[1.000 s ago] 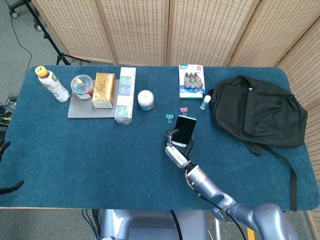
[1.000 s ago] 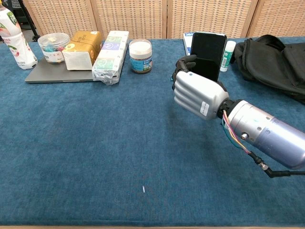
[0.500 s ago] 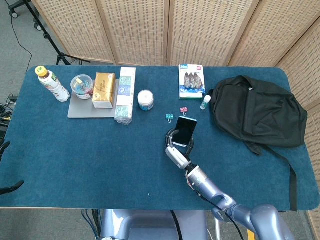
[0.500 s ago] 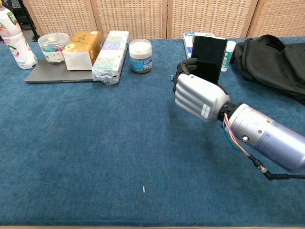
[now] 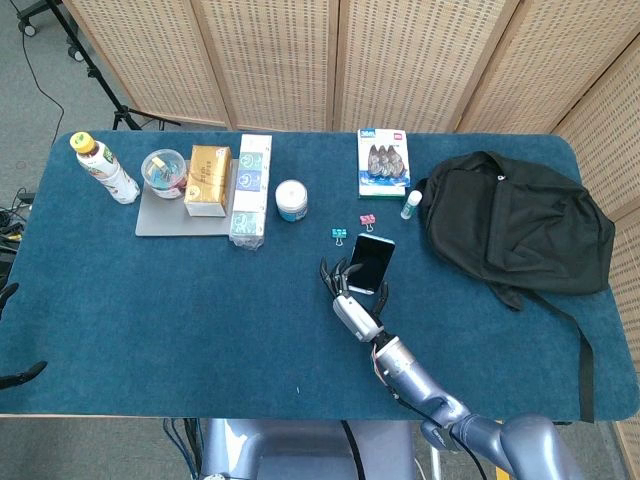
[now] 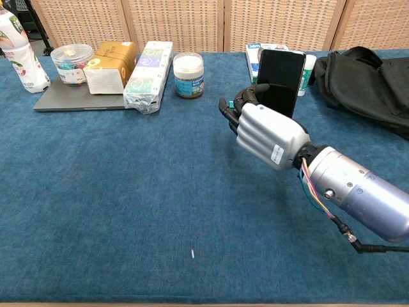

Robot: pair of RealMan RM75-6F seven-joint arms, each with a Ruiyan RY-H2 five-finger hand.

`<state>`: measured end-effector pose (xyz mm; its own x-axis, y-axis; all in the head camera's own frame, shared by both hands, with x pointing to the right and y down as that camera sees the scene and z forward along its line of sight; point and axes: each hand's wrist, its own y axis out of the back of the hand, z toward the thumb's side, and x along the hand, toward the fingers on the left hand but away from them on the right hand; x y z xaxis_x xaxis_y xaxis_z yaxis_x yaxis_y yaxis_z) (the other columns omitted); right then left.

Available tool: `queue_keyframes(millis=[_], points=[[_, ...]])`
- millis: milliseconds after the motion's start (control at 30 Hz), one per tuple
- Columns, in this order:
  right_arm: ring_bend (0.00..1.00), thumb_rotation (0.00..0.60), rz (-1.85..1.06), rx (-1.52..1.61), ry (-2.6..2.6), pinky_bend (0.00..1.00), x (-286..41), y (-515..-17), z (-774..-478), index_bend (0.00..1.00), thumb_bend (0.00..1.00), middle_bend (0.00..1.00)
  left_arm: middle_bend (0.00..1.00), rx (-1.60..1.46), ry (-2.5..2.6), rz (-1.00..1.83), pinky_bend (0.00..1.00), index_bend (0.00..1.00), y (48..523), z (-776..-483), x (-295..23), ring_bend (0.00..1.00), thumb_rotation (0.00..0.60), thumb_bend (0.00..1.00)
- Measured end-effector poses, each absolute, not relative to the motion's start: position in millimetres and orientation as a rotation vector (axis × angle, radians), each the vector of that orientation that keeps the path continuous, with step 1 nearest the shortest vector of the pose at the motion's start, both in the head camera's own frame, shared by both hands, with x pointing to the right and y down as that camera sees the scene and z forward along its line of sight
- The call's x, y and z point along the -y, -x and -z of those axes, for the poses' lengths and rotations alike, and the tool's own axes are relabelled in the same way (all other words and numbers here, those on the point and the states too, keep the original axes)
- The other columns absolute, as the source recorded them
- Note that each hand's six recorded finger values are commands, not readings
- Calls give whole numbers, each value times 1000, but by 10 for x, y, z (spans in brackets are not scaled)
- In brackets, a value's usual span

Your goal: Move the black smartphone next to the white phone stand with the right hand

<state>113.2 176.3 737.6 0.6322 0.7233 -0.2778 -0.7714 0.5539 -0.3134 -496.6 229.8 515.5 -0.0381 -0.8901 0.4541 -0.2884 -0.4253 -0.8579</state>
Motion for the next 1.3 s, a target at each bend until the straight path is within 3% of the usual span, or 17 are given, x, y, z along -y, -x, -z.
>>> queue_keyframes(millis=[400, 633, 900, 1033, 1300], points=[[166, 600, -901, -72, 490, 389, -1845, -1115, -7272, 97, 0, 0, 0, -1246, 1719, 1482, 0, 0, 4969, -5139, -2304, 0, 600, 9], [159, 600, -816, -3, 545, 364, -1833, -1129, -6985, 88, 0, 0, 0, -1250, 1719, 1471, 0, 0, 4962, -5117, -2314, 0, 600, 10], [137, 600, -678, 111, 689, 301, -1569, -1379, -6453, 88, 0, 0, 0, -1241, 1714, 1471, 0, 0, 4943, -5125, -2324, 0, 600, 10], [80, 600, -668, 231, 816, 226, -1380, -1504, -6201, 88, 0, 0, 0, -1243, 1715, 1466, 0, 0, 4935, -5118, -2329, 0, 600, 10], [25, 600, -785, 493, 1034, 149, -815, -2227, -5709, 88, 0, 0, 0, -1250, 1720, 1446, 0, 0, 4928, -5076, -2346, 0, 600, 10]])
